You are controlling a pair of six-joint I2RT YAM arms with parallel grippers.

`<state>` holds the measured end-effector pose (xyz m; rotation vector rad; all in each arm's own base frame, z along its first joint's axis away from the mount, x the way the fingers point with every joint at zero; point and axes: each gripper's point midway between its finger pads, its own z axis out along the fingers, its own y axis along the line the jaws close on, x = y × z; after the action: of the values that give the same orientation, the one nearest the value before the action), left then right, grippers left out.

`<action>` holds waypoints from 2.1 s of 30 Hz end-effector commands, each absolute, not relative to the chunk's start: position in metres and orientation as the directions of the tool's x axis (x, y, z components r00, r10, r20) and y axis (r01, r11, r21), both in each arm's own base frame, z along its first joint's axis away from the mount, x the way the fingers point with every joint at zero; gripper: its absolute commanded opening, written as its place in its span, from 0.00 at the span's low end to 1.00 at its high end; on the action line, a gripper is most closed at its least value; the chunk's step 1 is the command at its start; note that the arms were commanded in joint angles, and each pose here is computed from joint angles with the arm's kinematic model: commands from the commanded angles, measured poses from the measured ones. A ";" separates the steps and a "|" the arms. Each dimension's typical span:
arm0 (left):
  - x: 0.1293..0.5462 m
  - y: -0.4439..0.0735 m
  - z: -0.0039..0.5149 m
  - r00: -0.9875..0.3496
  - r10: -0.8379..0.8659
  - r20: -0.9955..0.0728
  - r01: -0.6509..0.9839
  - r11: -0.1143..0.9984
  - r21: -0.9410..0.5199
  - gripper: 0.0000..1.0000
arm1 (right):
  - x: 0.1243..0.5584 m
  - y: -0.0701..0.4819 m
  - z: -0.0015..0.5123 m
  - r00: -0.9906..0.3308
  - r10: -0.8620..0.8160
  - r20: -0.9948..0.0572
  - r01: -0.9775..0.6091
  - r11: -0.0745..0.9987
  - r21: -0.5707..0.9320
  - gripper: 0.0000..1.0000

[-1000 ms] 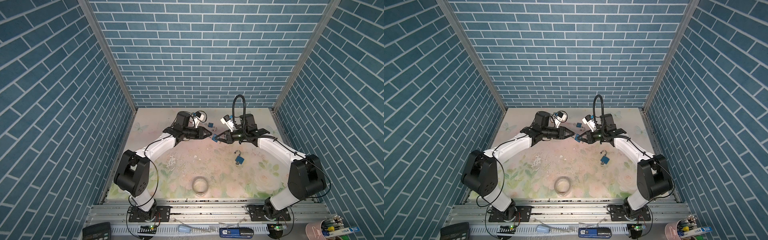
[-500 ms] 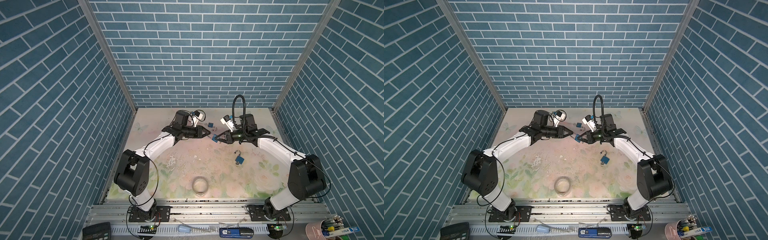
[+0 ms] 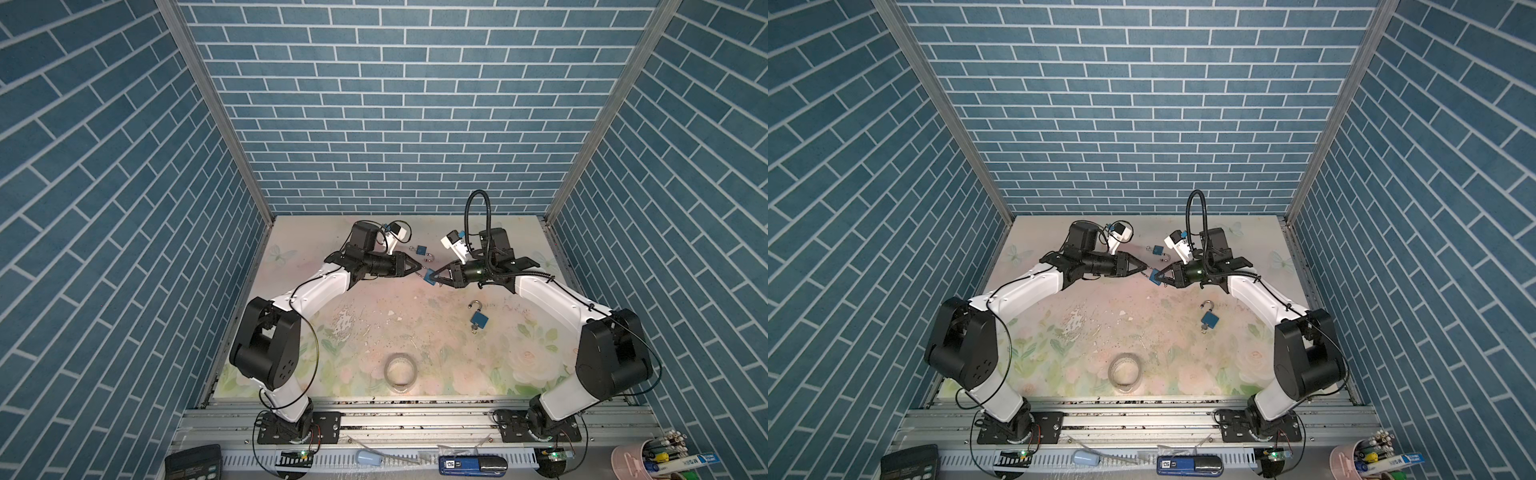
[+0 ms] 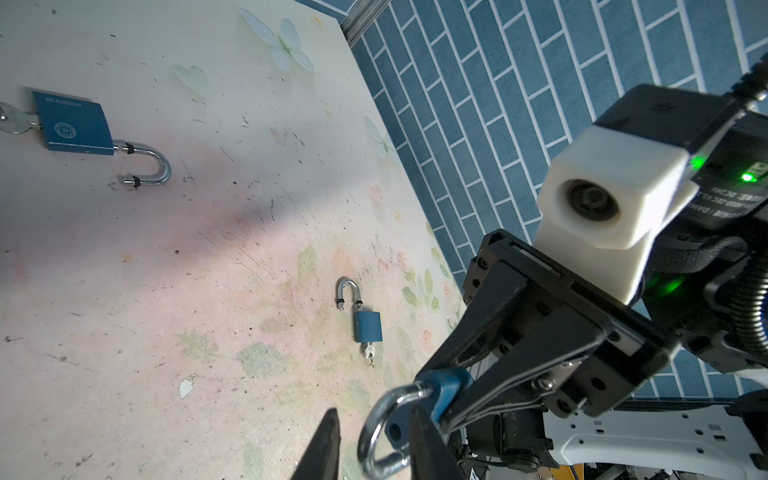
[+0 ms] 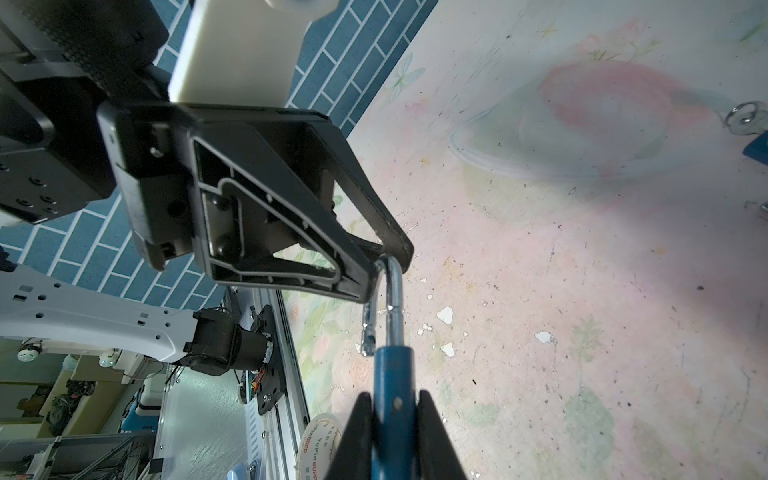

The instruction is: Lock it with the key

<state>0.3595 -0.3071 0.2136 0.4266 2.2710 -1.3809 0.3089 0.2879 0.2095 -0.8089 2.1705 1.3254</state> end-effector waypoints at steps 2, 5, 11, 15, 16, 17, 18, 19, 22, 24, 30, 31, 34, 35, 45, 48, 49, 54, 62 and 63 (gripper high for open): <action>0.364 -0.310 0.221 -0.836 0.033 -0.547 0.505 0.436 -0.745 0.29 | 0.312 0.293 0.228 -0.650 -0.249 -0.718 -0.756 0.306 0.578 0.00; 0.366 -0.311 0.221 -0.838 0.035 -0.545 0.503 0.436 -0.746 0.28 | 0.312 0.293 0.228 -0.649 -0.249 -0.719 -0.757 0.305 0.577 0.00; 0.365 -0.311 0.220 -0.841 0.039 -0.540 0.502 0.431 -0.750 0.27 | 0.311 0.292 0.227 -0.650 -0.249 -0.718 -0.756 0.306 0.579 0.00; 0.365 -0.312 0.221 -0.839 0.038 -0.543 0.505 0.426 -0.751 0.25 | 0.311 0.292 0.227 -0.649 -0.249 -0.719 -0.757 0.304 0.579 0.00; 0.366 -0.312 0.220 -0.841 0.037 -0.540 0.502 0.428 -0.752 0.24 | 0.311 0.292 0.227 -0.650 -0.248 -0.718 -0.756 0.304 0.579 0.00; 0.365 -0.312 0.219 -0.841 0.039 -0.539 0.502 0.426 -0.752 0.23 | 0.311 0.292 0.227 -0.651 -0.248 -0.718 -0.756 0.305 0.580 0.00; 0.365 -0.312 0.219 -0.841 0.039 -0.539 0.502 0.426 -0.753 0.22 | 0.311 0.292 0.228 -0.649 -0.248 -0.719 -0.757 0.303 0.579 0.00; 0.365 -0.313 0.220 -0.841 0.040 -0.540 0.504 0.422 -0.754 0.21 | 0.311 0.292 0.228 -0.649 -0.247 -0.719 -0.757 0.304 0.579 0.00; 0.365 -0.313 0.220 -0.842 0.042 -0.538 0.504 0.415 -0.757 0.17 | 0.311 0.292 0.227 -0.649 -0.247 -0.719 -0.757 0.305 0.578 0.00; 0.364 -0.314 0.219 -0.845 0.044 -0.534 0.502 0.413 -0.760 0.17 | 0.311 0.292 0.227 -0.649 -0.247 -0.719 -0.757 0.306 0.578 0.00; 0.361 -0.315 0.221 -0.845 0.053 -0.532 0.506 0.400 -0.764 0.14 | 0.314 0.293 0.228 -0.648 -0.245 -0.721 -0.758 0.309 0.575 0.00; 0.361 -0.315 0.221 -0.845 0.054 -0.531 0.507 0.398 -0.765 0.10 | 0.314 0.293 0.228 -0.646 -0.245 -0.723 -0.758 0.310 0.573 0.00; 0.362 -0.314 0.220 -0.845 0.051 -0.533 0.506 0.402 -0.763 0.00 | 0.316 0.293 0.229 -0.645 -0.240 -0.725 -0.759 0.316 0.570 0.00; 0.362 -0.314 0.219 -0.846 0.050 -0.531 0.503 0.406 -0.763 0.00 | 0.317 0.293 0.229 -0.647 -0.238 -0.725 -0.757 0.318 0.571 0.00; 0.368 -0.315 0.218 -0.847 0.036 -0.530 0.493 0.421 -0.761 0.00 | 0.317 0.291 0.225 -0.655 -0.228 -0.720 -0.747 0.334 0.574 0.18; 0.370 -0.314 0.218 -0.850 0.026 -0.526 0.484 0.431 -0.762 0.00 | 0.317 0.290 0.226 -0.657 -0.216 -0.722 -0.745 0.335 0.577 0.25; 0.370 -0.314 0.218 -0.851 0.022 -0.524 0.481 0.430 -0.764 0.00 | 0.318 0.289 0.226 -0.659 -0.211 -0.722 -0.742 0.337 0.579 0.29; 0.371 -0.313 0.220 -0.857 -0.005 -0.515 0.463 0.430 -0.775 0.00 | 0.320 0.286 0.228 -0.659 -0.191 -0.727 -0.739 0.341 0.581 0.34; 0.375 -0.313 0.221 -0.863 -0.037 -0.503 0.440 0.434 -0.787 0.00 | 0.325 0.275 0.227 -0.670 -0.152 -0.727 -0.716 0.391 0.578 0.46; 0.375 -0.313 0.222 -0.864 -0.042 -0.502 0.437 0.431 -0.789 0.00 | 0.326 0.274 0.227 -0.674 -0.146 -0.724 -0.710 0.398 0.581 0.47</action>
<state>0.3698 -0.3117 0.2177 0.3470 2.2713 -1.4259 0.3252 0.2789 0.2118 -0.7467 2.1274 1.2810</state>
